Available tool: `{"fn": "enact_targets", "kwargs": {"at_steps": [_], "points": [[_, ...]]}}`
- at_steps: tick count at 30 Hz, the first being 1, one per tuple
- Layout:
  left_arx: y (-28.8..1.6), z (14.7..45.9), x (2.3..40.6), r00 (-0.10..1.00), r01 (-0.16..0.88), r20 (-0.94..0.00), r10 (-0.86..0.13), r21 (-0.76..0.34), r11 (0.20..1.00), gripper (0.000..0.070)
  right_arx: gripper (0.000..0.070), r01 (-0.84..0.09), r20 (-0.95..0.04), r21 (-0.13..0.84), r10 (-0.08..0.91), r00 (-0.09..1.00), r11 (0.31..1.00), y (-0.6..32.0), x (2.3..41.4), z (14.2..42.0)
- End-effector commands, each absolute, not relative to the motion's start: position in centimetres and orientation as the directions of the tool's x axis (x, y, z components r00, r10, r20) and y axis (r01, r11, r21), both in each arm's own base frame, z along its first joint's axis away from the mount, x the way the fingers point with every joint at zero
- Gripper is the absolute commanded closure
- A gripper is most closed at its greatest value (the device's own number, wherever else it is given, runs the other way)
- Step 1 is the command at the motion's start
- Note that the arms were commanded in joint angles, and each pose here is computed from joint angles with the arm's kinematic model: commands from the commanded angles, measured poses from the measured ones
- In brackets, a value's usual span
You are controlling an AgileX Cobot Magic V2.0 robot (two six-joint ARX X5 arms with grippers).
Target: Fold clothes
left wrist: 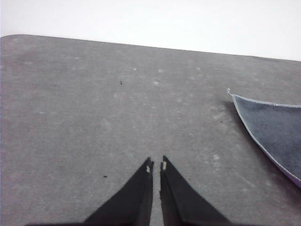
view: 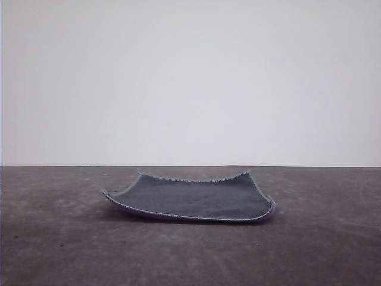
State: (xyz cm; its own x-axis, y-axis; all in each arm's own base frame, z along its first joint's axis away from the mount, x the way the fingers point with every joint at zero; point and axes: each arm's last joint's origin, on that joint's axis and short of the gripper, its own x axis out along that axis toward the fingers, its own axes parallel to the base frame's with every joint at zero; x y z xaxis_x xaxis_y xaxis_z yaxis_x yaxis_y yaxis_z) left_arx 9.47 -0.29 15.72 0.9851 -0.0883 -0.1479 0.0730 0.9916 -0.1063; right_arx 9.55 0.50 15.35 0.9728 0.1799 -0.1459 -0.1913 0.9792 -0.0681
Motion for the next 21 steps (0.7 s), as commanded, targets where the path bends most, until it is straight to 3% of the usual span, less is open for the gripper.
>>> {"fn": "enact_targets", "kwargs": {"at_steps": [1, 21], "points": [[-0.3, 15.01, 9.54, 0.981, 0.071, -0.174, -0.09, -0.111, 0.991, 0.0685, 0.0699, -0.189, -0.142, -0.055, 0.18, 0.973, 0.98, 0.5, 9.58, 15.24], [-0.3, 15.01, 9.54, 0.981, 0.071, -0.174, -0.09, -0.112, 0.991, 0.0685, 0.0699, -0.183, -0.145, -0.003, 0.181, 0.973, 0.983, 0.51, 9.57, 15.21]]}}
